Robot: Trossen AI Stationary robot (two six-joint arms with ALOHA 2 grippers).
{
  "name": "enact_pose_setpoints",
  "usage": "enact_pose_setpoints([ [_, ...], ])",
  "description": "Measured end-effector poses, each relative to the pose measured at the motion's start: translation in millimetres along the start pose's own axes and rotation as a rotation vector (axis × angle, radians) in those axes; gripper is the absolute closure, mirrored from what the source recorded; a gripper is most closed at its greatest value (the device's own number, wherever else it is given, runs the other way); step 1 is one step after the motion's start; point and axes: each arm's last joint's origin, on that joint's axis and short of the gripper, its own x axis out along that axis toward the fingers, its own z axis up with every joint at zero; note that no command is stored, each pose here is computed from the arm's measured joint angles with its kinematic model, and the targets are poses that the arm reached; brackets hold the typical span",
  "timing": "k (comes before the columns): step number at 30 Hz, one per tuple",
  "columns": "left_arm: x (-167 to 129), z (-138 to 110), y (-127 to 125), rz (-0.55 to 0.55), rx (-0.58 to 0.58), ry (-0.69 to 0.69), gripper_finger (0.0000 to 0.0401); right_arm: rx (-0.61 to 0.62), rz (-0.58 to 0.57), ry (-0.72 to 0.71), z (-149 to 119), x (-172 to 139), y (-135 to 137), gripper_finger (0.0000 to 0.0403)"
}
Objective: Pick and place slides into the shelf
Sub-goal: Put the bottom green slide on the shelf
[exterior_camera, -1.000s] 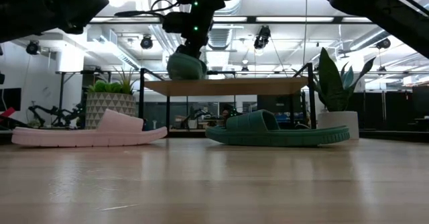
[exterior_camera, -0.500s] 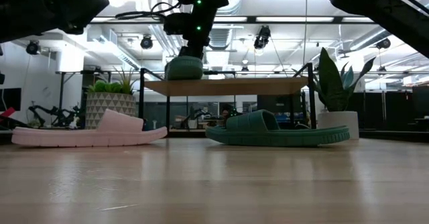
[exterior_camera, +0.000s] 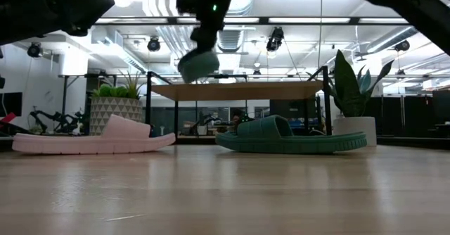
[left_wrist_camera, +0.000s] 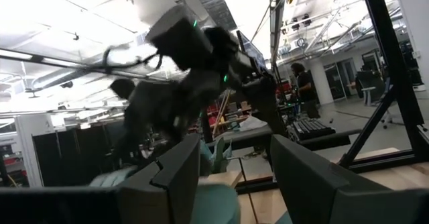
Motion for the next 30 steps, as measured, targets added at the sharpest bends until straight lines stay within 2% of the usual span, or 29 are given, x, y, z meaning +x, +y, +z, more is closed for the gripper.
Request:
enact_pose_setpoints([
  [4, 0, 0, 0, 0.001, 0.000, 0.002, 0.0232, 0.111, 0.054, -0.083, 1, -18, -16, 0.0244],
  [7, 0, 0, 0, 0.001, 0.000, 0.003, 0.0232, 0.148, 0.064, -0.058, -3, -15, -20, 0.0251],
  [11, 0, -1, 0, -0.001, -0.002, 0.007, 0.0232, 0.145, 0.128, -0.011, -11, 5, -11, 0.0261],
  [19, 0, -1, 0, -0.001, 0.000, 0.007, 0.0232, 0.107, 0.142, 0.063, -18, 40, 6, 0.0265],
  [24, 0, -1, 0, -0.001, 0.000, 0.008, 0.0232, 0.096, 0.147, 0.078, -20, 40, 7, 0.0252],
  [30, 1, -1, -1, -0.002, 0.002, 0.013, 0.0232, 0.073, 0.166, 0.105, -23, 32, 3, 0.0213],
])
